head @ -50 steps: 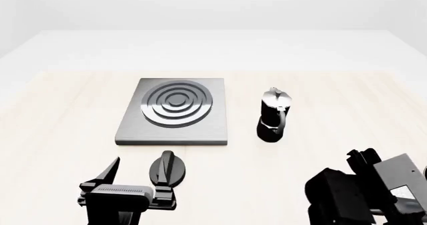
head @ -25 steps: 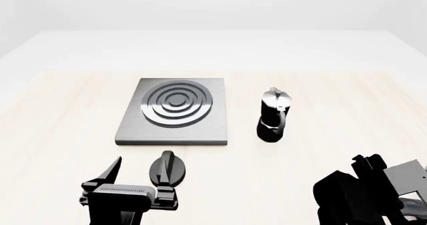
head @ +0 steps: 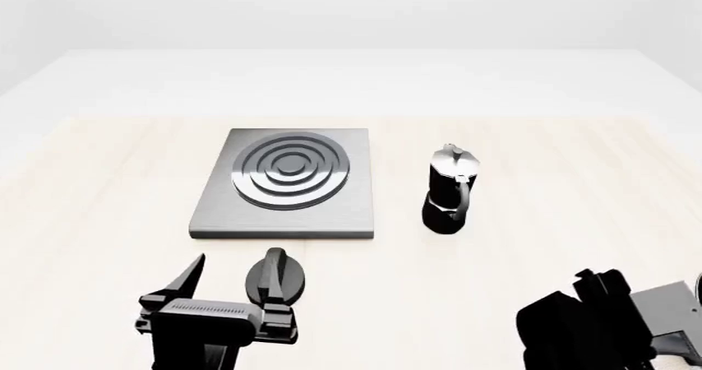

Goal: Put the frying pan on the stove.

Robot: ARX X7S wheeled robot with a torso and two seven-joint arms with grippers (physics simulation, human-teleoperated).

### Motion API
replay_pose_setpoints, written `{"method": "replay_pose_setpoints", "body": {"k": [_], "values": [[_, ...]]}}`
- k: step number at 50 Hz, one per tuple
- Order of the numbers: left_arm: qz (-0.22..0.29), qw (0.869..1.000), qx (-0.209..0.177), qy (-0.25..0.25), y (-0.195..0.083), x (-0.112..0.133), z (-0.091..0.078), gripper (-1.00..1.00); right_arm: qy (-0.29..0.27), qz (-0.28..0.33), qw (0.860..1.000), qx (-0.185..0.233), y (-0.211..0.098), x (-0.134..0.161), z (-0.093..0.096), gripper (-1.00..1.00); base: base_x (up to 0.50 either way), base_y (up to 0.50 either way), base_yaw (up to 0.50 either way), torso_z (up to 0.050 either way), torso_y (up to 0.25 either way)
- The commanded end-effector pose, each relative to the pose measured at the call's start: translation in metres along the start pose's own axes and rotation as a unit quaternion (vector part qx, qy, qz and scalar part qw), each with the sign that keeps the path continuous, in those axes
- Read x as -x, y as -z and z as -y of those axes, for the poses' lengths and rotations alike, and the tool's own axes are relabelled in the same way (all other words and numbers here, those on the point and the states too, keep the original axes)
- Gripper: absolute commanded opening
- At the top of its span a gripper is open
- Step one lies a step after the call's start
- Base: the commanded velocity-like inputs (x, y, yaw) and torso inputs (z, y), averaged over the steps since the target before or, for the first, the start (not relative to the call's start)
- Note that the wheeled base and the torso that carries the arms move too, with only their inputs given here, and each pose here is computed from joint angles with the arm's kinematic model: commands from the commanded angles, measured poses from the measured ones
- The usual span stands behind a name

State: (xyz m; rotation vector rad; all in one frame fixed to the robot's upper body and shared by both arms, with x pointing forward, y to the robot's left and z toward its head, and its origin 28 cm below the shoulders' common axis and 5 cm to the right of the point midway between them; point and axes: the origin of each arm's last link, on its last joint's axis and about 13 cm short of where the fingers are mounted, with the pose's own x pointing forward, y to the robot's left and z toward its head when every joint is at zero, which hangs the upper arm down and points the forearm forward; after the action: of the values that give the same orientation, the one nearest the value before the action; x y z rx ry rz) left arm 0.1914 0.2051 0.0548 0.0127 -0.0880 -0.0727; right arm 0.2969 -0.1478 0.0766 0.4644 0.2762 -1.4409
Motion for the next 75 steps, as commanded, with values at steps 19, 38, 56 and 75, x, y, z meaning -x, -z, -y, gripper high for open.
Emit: {"method": "replay_pose_setpoints", "body": {"k": [19, 38, 56, 75], "values": [[0.003, 1.000, -0.002, 0.002, -0.002, 0.000, 0.001, 1.00, -0.011, -0.009, 1.000, 0.000, 0.005, 0.001, 0.001, -1.00, 0.00, 0.00, 0.00, 0.000, 0.000], [0.001, 1.000, -0.003, 0.000, 0.001, 0.000, 0.001, 1.00, -0.062, 0.027, 0.998, -0.007, -0.008, 0.023, 0.005, -1.00, 0.00, 0.00, 0.00, 0.000, 0.000], [0.002, 1.000, 0.003, 0.000, 0.000, 0.000, 0.001, 1.00, -0.134, 0.052, 0.989, -0.042, -0.035, 0.053, 0.006, -1.00, 0.00, 0.00, 0.00, 0.000, 0.001], [0.005, 1.000, 0.004, -0.002, -0.003, 0.001, 0.001, 1.00, -0.188, 0.092, 0.977, -0.046, -0.051, 0.082, 0.009, -1.00, 0.00, 0.00, 0.00, 0.000, 0.002]]}}
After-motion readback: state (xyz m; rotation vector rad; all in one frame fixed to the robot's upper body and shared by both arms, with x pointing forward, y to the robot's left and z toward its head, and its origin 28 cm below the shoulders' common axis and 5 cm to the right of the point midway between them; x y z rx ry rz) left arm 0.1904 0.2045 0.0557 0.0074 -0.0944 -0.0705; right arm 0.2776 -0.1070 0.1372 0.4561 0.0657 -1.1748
